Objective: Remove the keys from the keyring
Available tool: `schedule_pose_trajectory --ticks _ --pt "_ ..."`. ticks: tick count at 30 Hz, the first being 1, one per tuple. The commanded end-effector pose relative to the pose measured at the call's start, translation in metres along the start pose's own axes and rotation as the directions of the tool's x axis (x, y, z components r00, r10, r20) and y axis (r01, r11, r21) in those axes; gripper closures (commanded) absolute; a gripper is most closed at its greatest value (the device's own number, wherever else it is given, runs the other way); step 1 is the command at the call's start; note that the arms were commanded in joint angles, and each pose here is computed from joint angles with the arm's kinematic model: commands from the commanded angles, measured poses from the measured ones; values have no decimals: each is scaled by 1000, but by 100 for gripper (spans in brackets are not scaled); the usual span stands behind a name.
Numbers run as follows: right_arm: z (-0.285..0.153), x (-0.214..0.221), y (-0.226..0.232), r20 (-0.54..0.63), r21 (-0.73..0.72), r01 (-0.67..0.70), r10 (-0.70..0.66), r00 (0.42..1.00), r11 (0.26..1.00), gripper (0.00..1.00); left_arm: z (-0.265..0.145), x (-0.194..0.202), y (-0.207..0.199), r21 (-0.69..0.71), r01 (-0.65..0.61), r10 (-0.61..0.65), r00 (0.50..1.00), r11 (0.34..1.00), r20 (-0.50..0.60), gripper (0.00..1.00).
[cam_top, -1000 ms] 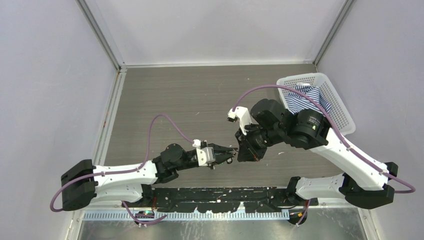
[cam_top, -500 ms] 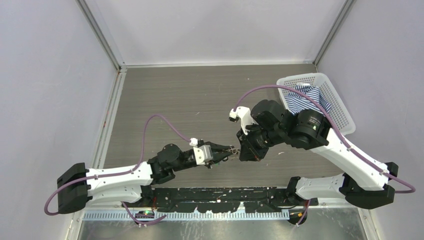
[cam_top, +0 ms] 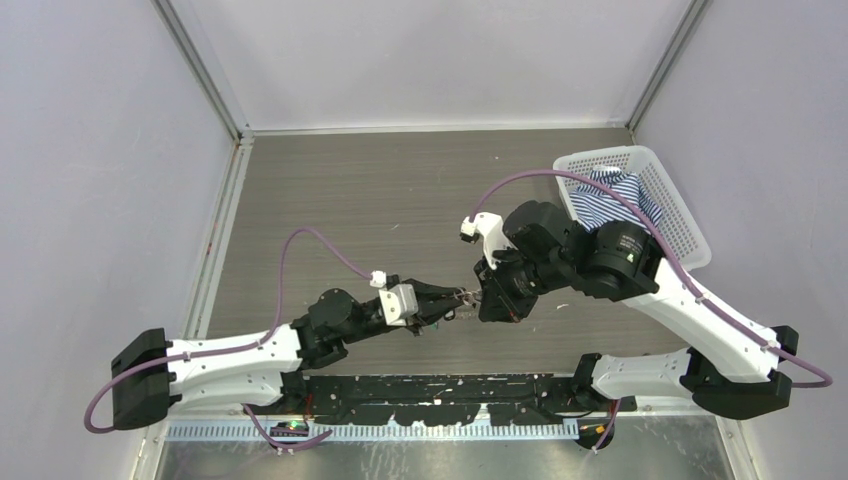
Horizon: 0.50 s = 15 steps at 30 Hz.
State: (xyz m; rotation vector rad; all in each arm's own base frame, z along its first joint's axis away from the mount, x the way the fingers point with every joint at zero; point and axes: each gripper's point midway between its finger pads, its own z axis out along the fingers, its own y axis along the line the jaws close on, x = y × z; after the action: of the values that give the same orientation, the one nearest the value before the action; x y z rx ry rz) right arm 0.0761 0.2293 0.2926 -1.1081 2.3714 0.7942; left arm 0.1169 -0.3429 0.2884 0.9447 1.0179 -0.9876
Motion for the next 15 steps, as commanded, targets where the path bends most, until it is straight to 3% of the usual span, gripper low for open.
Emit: schedule_pose_trajectory --ticks 1,15 --pt "-6 5 9 10 -37 -7 7 1000 999 99 -1 -46 24 -117 7 10 989 993 150 100" --pt "0 12 11 -14 -24 -2 2 1000 1000 99 -14 -62 38 -202 81 -34 973 976 227 100"
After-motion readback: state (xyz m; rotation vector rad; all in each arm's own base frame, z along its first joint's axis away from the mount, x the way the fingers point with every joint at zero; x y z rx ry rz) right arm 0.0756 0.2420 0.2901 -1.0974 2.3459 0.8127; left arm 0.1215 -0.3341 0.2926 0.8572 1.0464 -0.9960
